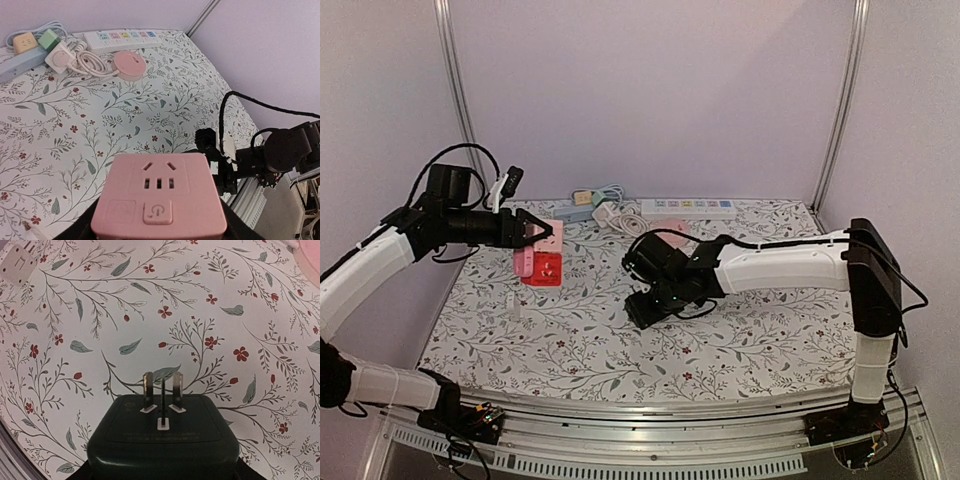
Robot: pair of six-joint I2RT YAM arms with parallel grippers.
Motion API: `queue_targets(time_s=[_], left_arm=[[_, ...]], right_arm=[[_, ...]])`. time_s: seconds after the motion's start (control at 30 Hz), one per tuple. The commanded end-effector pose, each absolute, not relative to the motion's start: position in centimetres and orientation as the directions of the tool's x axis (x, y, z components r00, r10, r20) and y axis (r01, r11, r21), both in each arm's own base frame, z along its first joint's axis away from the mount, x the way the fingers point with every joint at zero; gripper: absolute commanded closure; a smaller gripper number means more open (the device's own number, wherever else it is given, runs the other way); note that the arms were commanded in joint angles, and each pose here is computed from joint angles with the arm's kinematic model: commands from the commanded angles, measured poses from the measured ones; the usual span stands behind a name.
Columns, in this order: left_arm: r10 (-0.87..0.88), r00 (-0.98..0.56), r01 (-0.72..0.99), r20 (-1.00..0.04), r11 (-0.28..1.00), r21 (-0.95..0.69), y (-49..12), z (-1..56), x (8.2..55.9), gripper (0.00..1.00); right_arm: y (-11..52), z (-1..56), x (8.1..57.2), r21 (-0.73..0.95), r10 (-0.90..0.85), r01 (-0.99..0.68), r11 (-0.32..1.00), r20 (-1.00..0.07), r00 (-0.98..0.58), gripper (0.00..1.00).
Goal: Pull the plug off the socket
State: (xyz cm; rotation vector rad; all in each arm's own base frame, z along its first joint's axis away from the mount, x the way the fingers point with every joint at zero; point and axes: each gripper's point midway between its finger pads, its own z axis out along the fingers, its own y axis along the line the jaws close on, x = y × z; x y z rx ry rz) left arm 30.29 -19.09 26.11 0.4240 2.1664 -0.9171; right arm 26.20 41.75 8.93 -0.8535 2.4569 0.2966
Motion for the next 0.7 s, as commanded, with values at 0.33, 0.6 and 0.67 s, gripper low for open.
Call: queue_targets(time_s=[0.33, 0.6, 0.67], left_arm=[[-0.004, -0.606, 0.589, -0.795, 0.669, -0.453, -19.3, 28.1, 30.1, 0.93], [-0.001, -0.626, 0.598, -0.78, 0.641, -0.481, -19.9, 27.9, 30.0, 0.93], [-0.002, -0.633, 0.598, -0.775, 0.635, -0.49, -20.1, 27.7, 30.0, 0.93]], right_arm=[[51.1, 7.9, 27.3, 0.26, -0.352, -0.608, 0.75, -0.62, -0.701, 0.55], [52.6, 5.5, 27.2, 0.257, -0.365, -0.608, 0.751, -0.606, -0.707, 0.41], [52.8, 5.0, 27.1, 0.261, -0.365, -0.608, 0.75, -0.603, -0.709, 0.35]])
